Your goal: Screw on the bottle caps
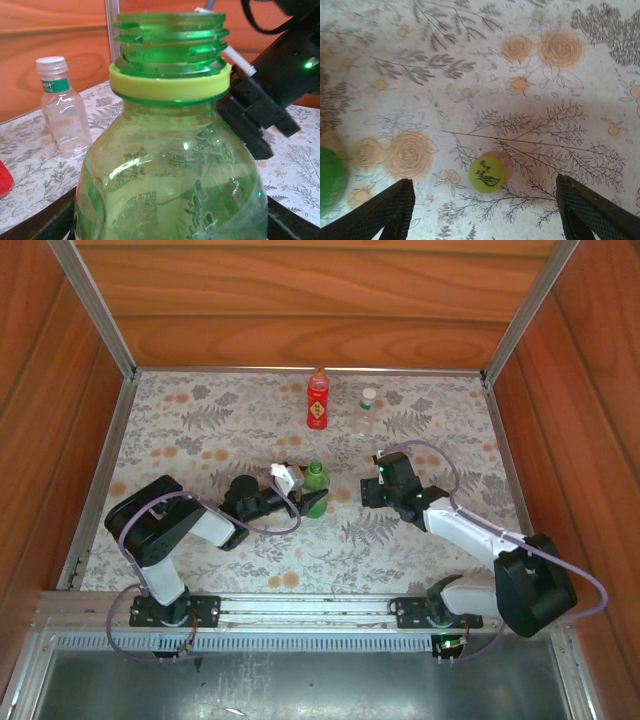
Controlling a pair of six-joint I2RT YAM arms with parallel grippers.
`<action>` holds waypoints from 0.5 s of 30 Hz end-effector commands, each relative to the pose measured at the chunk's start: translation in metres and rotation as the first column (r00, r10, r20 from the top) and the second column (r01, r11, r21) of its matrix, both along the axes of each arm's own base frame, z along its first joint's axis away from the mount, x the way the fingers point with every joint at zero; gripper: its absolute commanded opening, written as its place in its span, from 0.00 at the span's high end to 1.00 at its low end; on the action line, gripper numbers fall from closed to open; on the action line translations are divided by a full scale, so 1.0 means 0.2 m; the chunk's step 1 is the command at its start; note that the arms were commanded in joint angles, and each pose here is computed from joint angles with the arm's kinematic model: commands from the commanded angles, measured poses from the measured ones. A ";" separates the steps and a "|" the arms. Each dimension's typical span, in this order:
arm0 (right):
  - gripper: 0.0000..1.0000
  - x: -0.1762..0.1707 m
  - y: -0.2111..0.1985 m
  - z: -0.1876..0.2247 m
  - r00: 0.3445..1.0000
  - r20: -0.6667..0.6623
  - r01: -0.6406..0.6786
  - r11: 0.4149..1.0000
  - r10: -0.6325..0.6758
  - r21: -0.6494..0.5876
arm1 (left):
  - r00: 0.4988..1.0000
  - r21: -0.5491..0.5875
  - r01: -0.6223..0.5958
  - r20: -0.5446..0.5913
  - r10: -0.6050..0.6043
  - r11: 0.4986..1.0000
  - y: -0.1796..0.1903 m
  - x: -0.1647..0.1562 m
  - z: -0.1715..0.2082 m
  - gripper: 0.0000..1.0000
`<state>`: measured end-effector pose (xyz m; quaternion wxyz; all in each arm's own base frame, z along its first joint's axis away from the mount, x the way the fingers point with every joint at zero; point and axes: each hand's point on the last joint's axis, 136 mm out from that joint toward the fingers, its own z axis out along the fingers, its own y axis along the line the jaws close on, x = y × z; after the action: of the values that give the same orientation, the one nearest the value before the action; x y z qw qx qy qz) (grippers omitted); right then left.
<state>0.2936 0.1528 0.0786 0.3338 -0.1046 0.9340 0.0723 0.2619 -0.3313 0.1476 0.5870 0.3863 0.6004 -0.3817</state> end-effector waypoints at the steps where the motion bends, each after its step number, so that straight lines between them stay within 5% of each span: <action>1: 0.25 0.02 -0.01 -0.07 0.998 -0.027 0.054 0.998 -0.055 -0.023 | 0.999 -0.023 0.032 0.032 -0.031 0.999 0.00 -0.02 0.05 0.33; 6: 0.43 0.04 0.02 -0.14 0.998 -0.057 0.039 0.999 -0.040 -0.022 | 0.999 -0.021 0.043 0.020 -0.043 0.999 0.00 -0.03 0.04 0.32; 15: 0.48 0.06 0.05 -0.23 0.994 -0.104 0.020 0.999 -0.025 -0.049 | 0.999 -0.016 0.045 0.010 -0.045 0.999 0.00 -0.03 0.02 0.32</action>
<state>0.2988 0.1546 0.0289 0.2751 -0.0980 0.9554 0.0442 0.2573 -0.3328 0.1471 0.5813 0.3942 0.5956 -0.3899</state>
